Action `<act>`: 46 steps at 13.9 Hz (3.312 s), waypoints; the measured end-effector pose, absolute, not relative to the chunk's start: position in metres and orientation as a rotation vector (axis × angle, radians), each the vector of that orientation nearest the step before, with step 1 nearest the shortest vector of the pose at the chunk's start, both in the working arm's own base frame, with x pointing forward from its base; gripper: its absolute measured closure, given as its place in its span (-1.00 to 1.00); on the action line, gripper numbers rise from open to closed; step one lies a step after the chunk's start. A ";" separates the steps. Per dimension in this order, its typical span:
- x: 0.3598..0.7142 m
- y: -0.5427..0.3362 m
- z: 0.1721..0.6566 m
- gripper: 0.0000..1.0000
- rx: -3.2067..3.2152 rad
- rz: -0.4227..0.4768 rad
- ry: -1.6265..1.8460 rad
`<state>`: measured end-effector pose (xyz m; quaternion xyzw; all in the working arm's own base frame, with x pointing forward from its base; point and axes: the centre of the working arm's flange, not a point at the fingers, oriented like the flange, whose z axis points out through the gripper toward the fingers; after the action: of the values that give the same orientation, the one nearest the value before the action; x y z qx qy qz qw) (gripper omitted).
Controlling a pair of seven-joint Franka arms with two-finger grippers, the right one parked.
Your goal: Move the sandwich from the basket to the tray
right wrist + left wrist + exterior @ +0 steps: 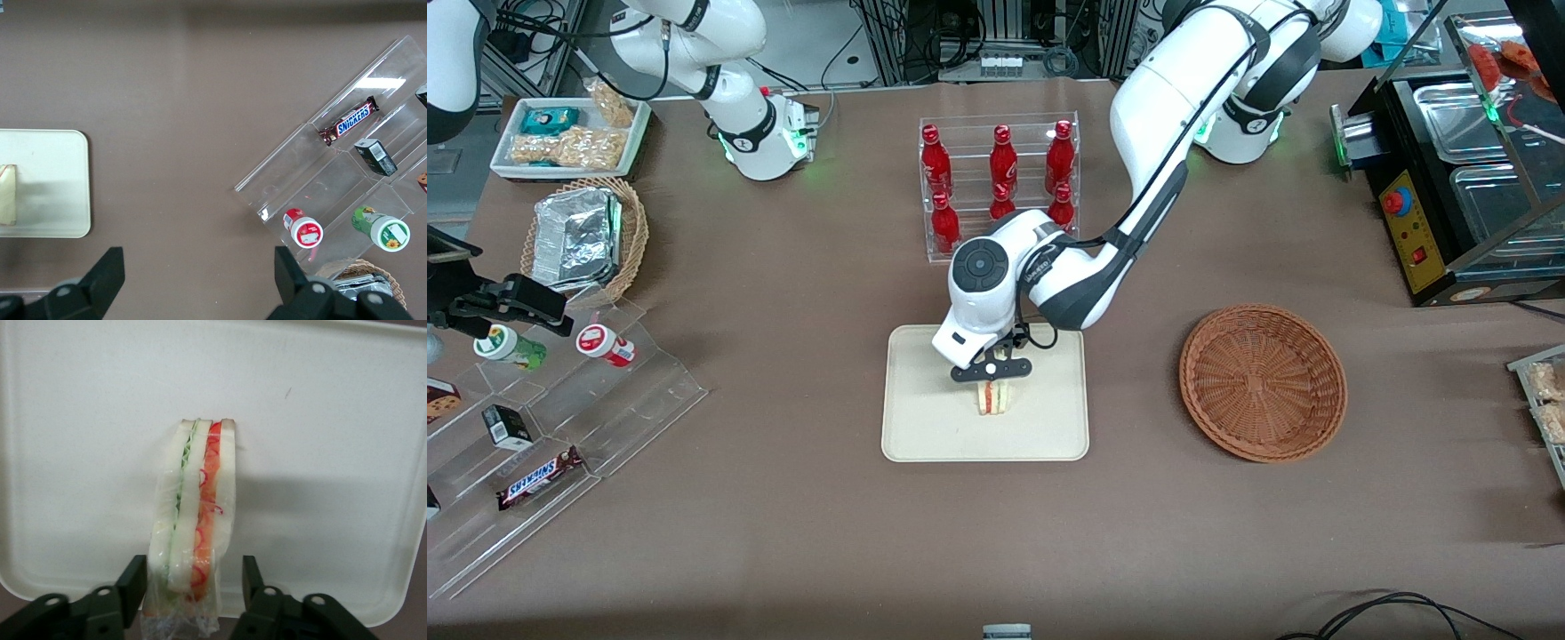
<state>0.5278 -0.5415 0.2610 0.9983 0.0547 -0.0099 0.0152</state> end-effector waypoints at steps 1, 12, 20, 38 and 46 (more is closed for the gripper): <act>0.531 -0.540 0.267 -0.61 3.113 -0.032 0.177; 0.572 -0.283 0.530 -1.00 3.119 -0.495 0.115; 0.530 0.000 0.613 -1.00 3.056 -0.643 0.259; 0.509 -0.016 0.633 -1.00 3.184 -0.473 0.247; 0.509 -0.020 0.634 -1.00 3.179 -0.469 0.232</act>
<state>0.5091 -0.0201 0.6338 0.9859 0.0721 -0.1454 -0.0401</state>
